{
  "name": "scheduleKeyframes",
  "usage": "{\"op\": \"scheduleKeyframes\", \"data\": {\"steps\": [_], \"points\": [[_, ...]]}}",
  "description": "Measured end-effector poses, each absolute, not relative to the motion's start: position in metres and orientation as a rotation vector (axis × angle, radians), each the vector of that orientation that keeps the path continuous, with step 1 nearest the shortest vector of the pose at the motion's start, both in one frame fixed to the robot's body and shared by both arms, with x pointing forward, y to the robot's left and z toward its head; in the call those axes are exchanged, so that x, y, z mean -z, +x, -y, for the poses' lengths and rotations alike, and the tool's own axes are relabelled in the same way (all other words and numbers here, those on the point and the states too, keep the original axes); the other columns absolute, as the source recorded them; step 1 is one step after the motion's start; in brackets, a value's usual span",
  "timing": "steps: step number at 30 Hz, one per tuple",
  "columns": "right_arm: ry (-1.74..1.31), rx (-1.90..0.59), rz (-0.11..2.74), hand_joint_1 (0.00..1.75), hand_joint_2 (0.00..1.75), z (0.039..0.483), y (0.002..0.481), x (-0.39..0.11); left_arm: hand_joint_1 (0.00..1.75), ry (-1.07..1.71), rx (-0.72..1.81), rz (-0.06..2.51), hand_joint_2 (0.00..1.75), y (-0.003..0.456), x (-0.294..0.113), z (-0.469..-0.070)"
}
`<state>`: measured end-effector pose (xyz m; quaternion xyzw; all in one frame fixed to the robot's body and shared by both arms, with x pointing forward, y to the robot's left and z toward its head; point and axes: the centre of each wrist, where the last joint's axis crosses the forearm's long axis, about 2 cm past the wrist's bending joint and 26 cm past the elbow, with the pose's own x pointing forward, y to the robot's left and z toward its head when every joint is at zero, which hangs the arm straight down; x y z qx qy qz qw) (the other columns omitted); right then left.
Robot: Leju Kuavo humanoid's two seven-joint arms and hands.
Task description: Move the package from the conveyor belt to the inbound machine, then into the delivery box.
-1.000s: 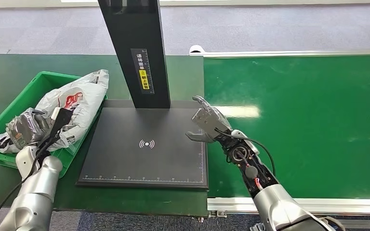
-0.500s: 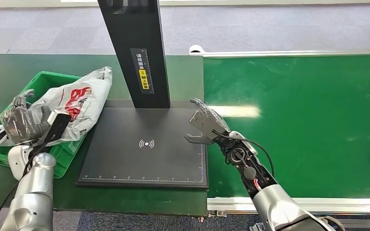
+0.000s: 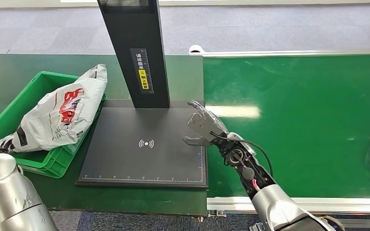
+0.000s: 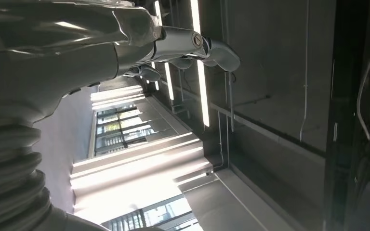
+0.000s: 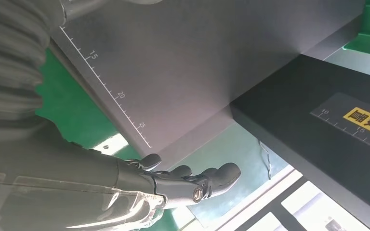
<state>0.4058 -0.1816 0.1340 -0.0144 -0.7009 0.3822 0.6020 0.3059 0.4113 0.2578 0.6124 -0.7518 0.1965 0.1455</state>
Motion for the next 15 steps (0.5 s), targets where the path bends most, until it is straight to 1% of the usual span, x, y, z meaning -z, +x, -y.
{"op": "scheduleKeyframes", "data": {"steps": [4,7,9,12,14,15], "points": [[-0.029,-0.878,1.626,0.0,1.75,0.181,0.406,-0.133,0.0,1.678,-0.63,2.249,1.75,0.301,-0.263,-0.396],[-0.027,-0.868,1.634,0.0,1.75,0.182,0.405,-0.133,0.0,1.491,-0.662,2.333,1.75,0.308,-0.259,-0.376],[-0.021,-0.849,1.652,0.0,1.75,0.182,0.406,-0.133,0.0,1.166,-0.662,2.393,1.75,0.32,-0.247,-0.355],[-0.001,-0.808,1.683,0.0,1.75,0.184,0.406,-0.134,0.0,0.614,-0.497,2.389,1.75,0.333,-0.219,-0.319],[0.013,-0.785,1.705,0.0,1.75,0.184,0.407,-0.135,0.0,0.383,-0.364,2.349,1.75,0.333,-0.2,-0.3],[0.017,-0.78,1.71,0.0,1.75,0.184,0.407,-0.135,0.0,0.336,-0.335,2.336,1.75,0.332,-0.195,-0.296]]}}
